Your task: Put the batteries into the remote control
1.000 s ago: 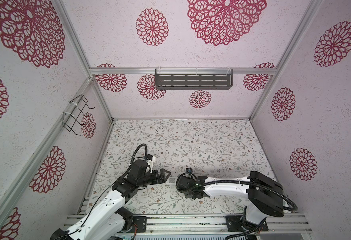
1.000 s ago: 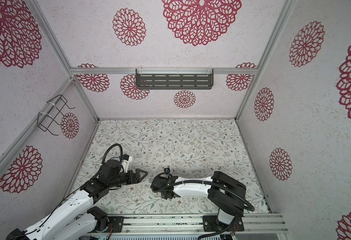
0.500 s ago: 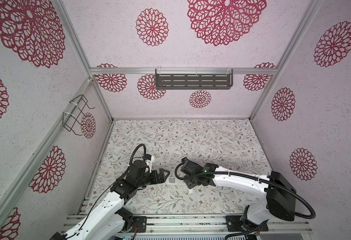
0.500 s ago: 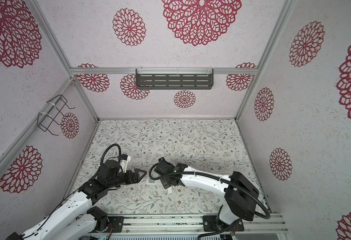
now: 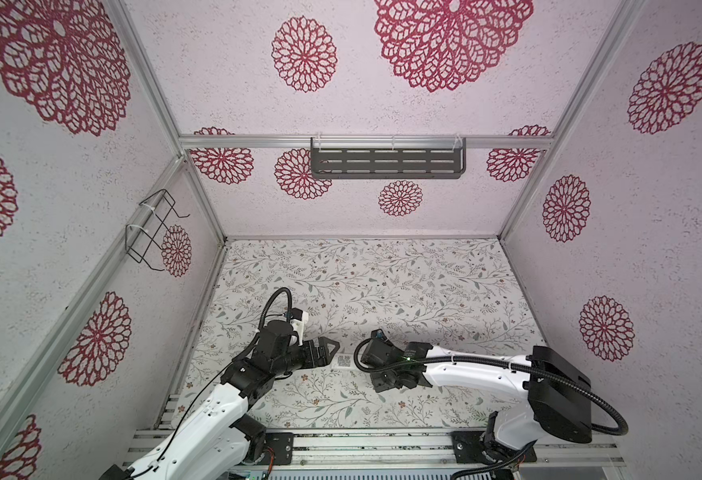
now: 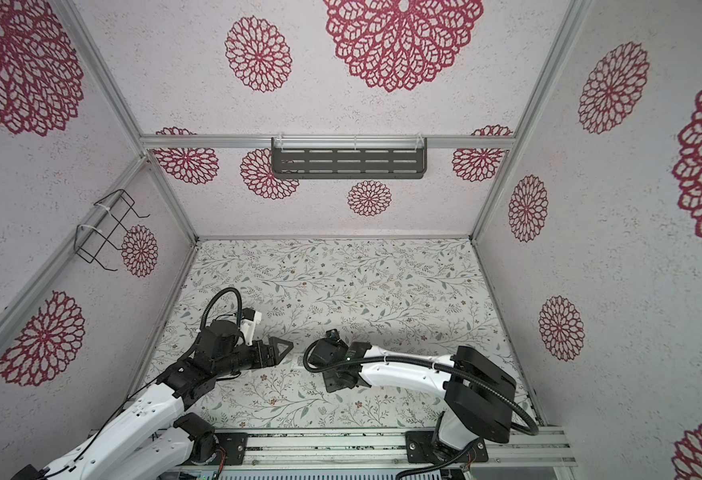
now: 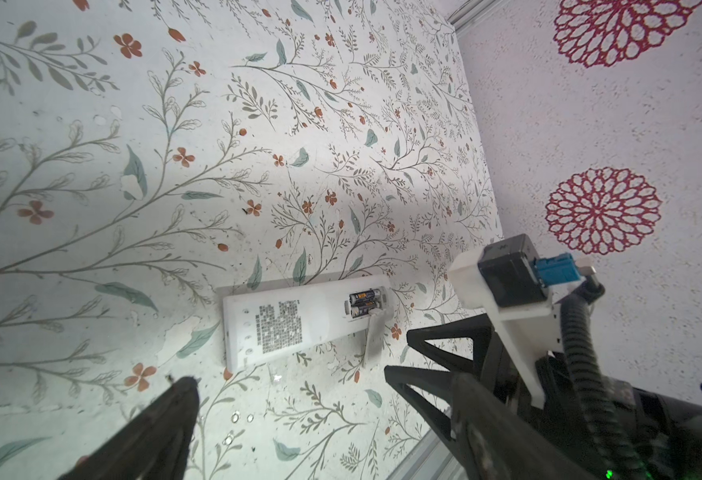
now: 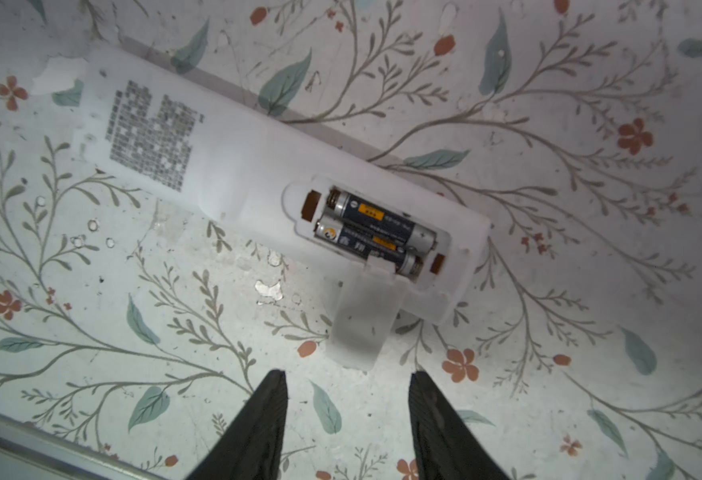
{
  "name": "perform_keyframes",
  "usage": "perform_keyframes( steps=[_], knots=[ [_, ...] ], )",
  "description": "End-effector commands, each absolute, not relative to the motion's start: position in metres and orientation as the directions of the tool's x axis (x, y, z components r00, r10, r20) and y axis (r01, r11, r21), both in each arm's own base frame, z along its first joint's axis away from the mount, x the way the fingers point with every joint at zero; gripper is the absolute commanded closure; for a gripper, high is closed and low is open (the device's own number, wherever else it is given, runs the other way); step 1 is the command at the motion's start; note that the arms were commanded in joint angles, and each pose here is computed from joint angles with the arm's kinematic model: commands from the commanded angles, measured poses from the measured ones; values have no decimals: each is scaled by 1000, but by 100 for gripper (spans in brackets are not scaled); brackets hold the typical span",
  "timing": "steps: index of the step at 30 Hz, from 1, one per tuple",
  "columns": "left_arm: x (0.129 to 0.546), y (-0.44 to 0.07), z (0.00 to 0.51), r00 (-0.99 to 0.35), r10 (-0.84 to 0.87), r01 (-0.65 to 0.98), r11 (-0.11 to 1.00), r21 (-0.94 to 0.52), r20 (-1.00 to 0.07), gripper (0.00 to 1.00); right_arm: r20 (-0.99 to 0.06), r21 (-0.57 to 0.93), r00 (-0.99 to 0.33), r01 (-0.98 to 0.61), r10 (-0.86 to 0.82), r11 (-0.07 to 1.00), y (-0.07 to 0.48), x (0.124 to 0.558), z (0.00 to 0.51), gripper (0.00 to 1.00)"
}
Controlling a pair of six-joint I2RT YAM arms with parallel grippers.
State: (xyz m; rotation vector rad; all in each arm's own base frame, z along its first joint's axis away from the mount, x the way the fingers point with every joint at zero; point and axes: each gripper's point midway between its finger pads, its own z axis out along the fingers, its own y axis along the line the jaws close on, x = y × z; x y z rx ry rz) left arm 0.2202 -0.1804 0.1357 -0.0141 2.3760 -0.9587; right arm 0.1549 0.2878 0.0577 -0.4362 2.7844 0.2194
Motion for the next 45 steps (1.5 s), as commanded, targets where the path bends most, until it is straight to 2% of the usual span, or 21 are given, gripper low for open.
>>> perform_keyframes(
  steps=[1, 10, 23, 37, 40, 42, 45],
  knots=[
    [226, -184, 149, -816, -218, 231, 727, -647, -536, 3, -339, 86, -920, -236, -195, 968, 289, 160, 57, 49],
    [226, -184, 150, -815, -219, 234, 723, -650, -537, 3, -347, 55, -925, -186, -156, 981, 284, 163, 46, 57],
    [224, -185, 152, -815, -219, 238, 716, -656, -536, 3, -367, 9, -918, -164, -149, 986, 284, 171, 44, 63],
    [225, -187, 151, -816, -218, 242, 711, -660, -535, 3, -372, -24, -904, -218, -211, 976, 278, 170, 53, 72],
    [225, -187, 150, -817, -218, 241, 712, -660, -534, 3, -367, -22, -904, -226, -218, 974, 278, 169, 52, 69],
    [225, -187, 150, -817, -217, 241, 712, -659, -534, 3, -359, -29, -907, -224, -219, 974, 279, 170, 49, 57],
    [224, -186, 151, -816, -220, 241, 711, -661, -534, 3, -353, -32, -910, -219, -216, 975, 283, 170, 45, 48]
  ],
)
